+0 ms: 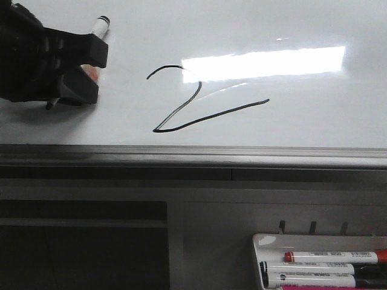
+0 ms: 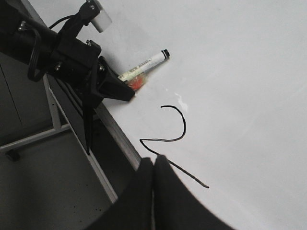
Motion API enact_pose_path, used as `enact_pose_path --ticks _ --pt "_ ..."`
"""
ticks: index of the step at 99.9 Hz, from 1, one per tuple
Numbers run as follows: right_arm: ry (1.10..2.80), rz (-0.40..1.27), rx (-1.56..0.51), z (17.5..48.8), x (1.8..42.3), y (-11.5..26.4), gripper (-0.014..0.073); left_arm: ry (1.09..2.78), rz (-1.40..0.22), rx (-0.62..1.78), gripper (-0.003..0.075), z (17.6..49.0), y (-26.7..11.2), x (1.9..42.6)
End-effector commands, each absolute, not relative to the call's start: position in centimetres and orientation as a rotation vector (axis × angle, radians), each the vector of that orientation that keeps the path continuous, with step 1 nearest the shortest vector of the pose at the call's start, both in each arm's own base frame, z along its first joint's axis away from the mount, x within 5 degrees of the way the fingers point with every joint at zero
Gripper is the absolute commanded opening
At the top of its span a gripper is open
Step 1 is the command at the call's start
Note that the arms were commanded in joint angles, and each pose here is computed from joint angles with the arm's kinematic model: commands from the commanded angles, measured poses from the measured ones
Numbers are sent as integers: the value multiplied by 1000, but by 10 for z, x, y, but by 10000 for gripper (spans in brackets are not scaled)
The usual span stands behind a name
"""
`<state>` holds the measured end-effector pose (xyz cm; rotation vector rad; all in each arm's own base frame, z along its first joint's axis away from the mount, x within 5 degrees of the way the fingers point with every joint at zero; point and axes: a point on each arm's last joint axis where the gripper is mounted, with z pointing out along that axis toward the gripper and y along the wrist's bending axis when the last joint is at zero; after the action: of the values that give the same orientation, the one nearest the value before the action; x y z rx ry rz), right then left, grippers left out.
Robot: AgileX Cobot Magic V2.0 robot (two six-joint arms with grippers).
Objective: Write number 2 on whiteboard
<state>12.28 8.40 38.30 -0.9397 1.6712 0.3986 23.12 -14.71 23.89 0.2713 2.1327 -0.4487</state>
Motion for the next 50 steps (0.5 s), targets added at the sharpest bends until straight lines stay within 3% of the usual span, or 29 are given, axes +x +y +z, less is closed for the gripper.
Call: enact_pose_path --ticks 1,50 --pt "1614 401 -855 397 123 82 -68 2074 -405 144 -20 247 -143 242" --pt "1611 420 -843 398 123 82 -68 2046 -457 126 -20 262 -158 261"
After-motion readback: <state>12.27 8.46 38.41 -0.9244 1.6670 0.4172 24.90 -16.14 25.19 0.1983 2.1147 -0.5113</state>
